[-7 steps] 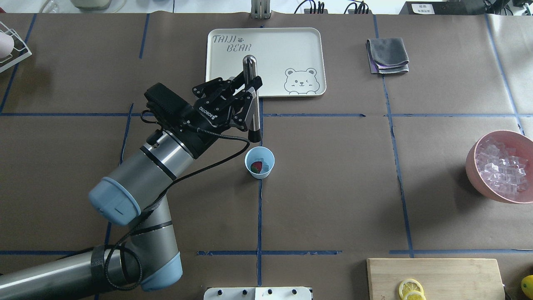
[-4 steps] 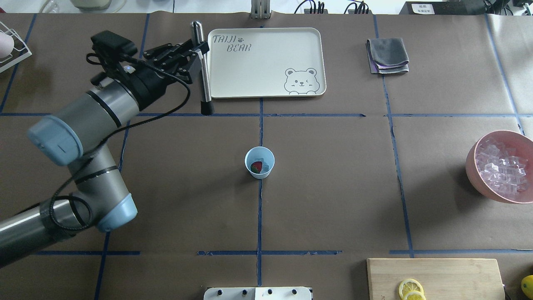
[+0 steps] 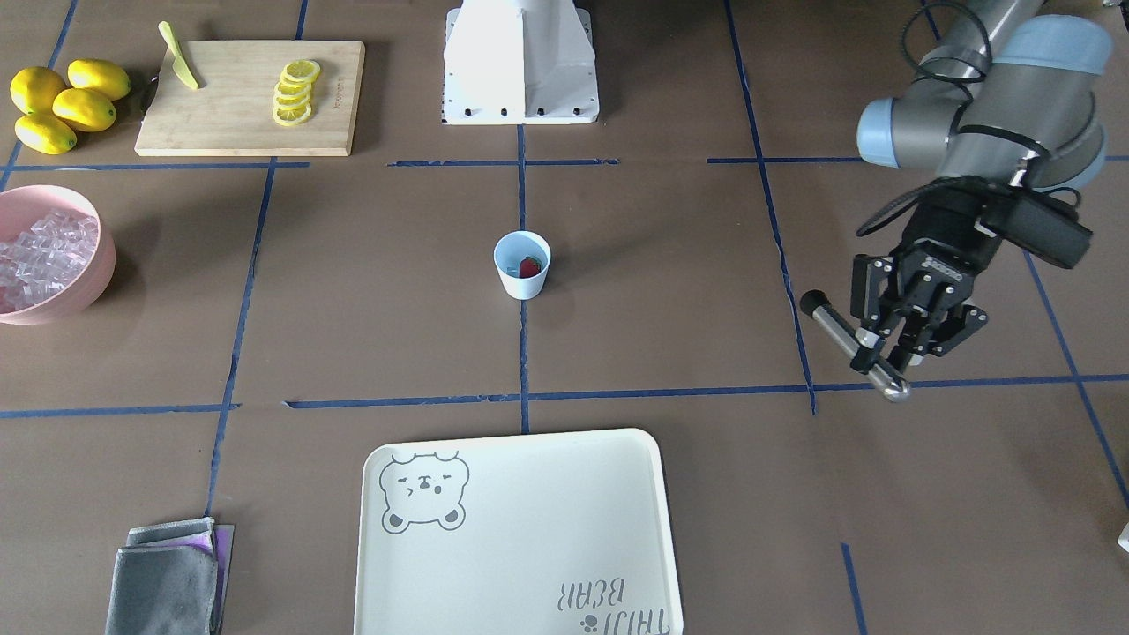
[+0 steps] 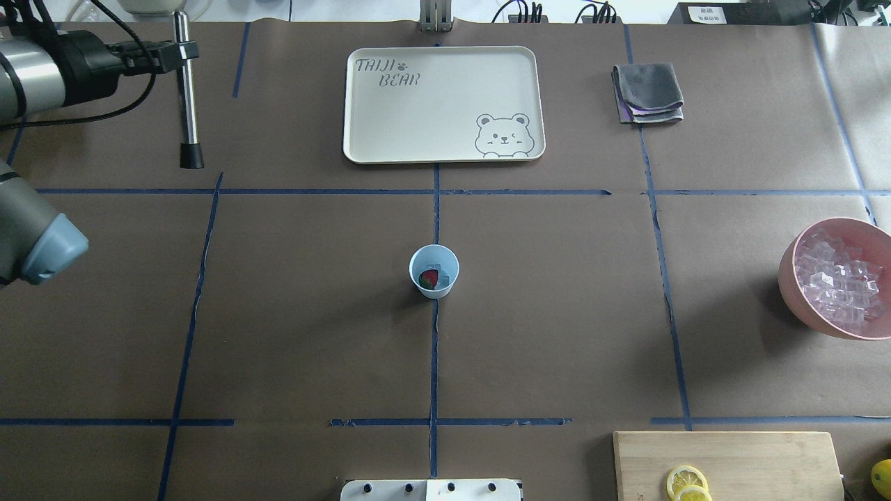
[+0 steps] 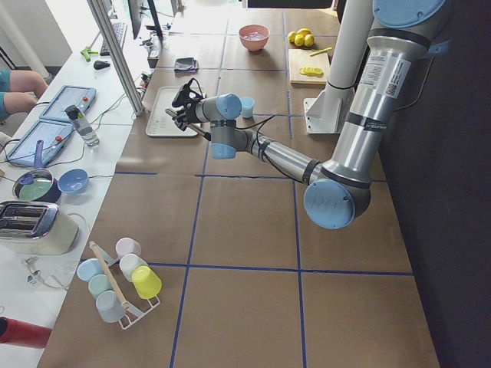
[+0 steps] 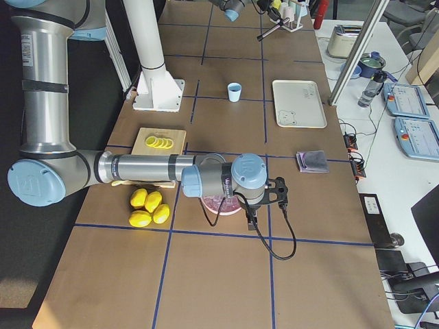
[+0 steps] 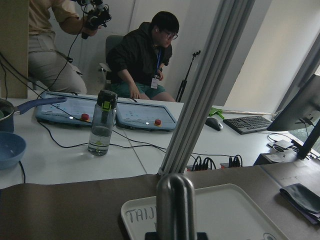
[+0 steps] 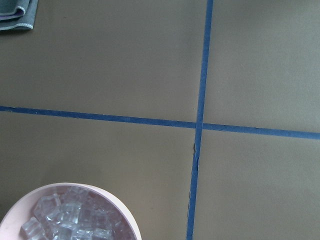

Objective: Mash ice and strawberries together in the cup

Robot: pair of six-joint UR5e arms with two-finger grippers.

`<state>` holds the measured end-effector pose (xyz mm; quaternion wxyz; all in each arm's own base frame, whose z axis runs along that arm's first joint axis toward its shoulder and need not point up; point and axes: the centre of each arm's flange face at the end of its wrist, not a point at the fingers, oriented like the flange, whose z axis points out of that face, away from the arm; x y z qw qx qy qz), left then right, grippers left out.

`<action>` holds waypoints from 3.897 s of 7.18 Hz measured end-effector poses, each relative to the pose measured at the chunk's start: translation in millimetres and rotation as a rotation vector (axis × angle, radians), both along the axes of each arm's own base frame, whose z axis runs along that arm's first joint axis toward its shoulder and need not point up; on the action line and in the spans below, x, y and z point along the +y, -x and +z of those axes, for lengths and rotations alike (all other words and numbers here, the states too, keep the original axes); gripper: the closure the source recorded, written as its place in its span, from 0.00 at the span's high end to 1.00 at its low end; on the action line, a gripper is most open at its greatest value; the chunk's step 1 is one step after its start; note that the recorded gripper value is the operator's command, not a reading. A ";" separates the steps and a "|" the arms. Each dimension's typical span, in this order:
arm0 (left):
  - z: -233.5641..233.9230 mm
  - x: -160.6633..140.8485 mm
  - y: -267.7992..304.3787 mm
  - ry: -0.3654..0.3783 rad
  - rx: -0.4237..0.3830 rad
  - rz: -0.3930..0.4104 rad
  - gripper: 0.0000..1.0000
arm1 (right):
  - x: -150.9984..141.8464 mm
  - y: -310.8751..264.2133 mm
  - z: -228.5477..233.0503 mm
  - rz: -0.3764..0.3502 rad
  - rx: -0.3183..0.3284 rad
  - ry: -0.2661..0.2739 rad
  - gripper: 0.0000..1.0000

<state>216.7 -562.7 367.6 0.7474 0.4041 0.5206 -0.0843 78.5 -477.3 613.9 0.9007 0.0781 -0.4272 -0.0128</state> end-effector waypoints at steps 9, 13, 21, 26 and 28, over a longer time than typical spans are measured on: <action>260.2 61.3 101.7 0.487 -0.269 0.363 0.00 | -7.1 -0.2 -4.3 -0.001 0.003 -0.010 1.00; 315.7 65.8 102.3 0.552 -0.338 0.360 0.00 | -9.4 0.6 -5.8 -0.003 0.007 -0.015 1.00; 334.9 80.7 84.8 0.581 -0.359 0.402 0.37 | -11.4 0.6 -7.9 -0.004 0.007 -0.018 1.00; 334.8 79.2 85.8 0.567 -0.373 0.389 1.00 | -12.3 0.5 -12.3 -0.005 0.009 -0.030 1.00; 329.2 74.3 85.9 0.565 -0.372 0.397 1.00 | -13.7 0.4 -15.7 -0.005 0.010 -0.039 1.00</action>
